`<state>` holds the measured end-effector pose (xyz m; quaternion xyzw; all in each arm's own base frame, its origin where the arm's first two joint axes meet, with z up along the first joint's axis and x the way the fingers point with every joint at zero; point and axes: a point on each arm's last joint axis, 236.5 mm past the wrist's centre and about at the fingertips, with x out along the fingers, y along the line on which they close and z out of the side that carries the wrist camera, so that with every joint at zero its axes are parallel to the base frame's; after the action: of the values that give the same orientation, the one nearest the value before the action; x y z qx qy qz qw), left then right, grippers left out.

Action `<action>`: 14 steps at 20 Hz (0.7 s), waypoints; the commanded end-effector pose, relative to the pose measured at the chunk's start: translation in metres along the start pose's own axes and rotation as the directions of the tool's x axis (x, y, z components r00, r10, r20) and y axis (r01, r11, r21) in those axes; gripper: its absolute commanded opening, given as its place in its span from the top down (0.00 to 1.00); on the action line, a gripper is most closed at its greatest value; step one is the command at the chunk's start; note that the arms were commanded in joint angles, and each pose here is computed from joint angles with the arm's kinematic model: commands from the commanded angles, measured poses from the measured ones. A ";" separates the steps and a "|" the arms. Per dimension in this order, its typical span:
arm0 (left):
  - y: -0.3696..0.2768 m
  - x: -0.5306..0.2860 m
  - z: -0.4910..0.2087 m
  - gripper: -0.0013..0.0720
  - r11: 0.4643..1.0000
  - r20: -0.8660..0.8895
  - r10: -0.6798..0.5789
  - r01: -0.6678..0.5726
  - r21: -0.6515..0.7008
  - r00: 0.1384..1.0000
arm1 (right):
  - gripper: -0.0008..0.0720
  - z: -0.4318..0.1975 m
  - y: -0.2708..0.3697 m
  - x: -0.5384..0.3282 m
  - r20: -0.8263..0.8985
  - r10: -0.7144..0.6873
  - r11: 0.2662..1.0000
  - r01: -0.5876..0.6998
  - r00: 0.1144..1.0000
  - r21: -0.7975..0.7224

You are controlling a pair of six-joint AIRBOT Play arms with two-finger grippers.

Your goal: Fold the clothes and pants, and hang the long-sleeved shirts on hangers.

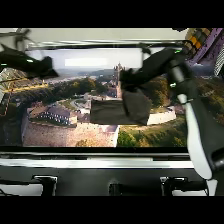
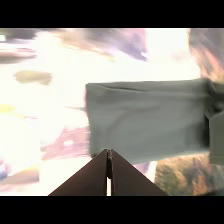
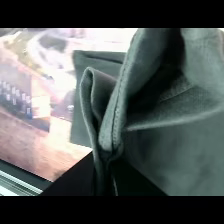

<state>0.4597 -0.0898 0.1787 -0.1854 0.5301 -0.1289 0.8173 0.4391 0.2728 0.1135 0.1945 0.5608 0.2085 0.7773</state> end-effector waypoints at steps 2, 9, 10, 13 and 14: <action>0.055 -0.066 0.008 0.96 0.991 0.106 0.099 -0.088 -0.098 0.989 | 0.94 -0.021 0.036 0.083 -0.025 0.031 0.999 -0.030 0.999 0.010; 0.073 -0.069 0.009 0.96 0.986 0.101 0.117 -0.103 -0.133 0.988 | 0.94 -0.038 0.036 0.153 -0.055 0.034 0.995 -0.029 0.998 0.096; 0.074 -0.067 0.009 0.96 0.985 0.098 0.117 -0.103 -0.136 0.988 | 0.93 -0.041 0.037 0.157 -0.060 0.036 0.995 -0.030 0.998 0.100; 0.077 -0.060 0.004 0.96 0.984 0.075 0.116 -0.105 -0.145 0.990 | 0.83 -0.043 0.055 0.161 -0.051 0.097 0.987 -0.090 0.994 0.130; 0.079 -0.058 0.003 0.96 0.983 0.068 0.116 -0.105 -0.149 0.991 | 0.69 -0.047 0.065 0.160 -0.057 0.125 0.983 -0.116 0.991 0.141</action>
<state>0.4407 0.0031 0.1987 -0.2168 0.5094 -0.0399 0.8318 0.4379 0.3983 0.0038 0.2447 0.5887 0.2098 0.7413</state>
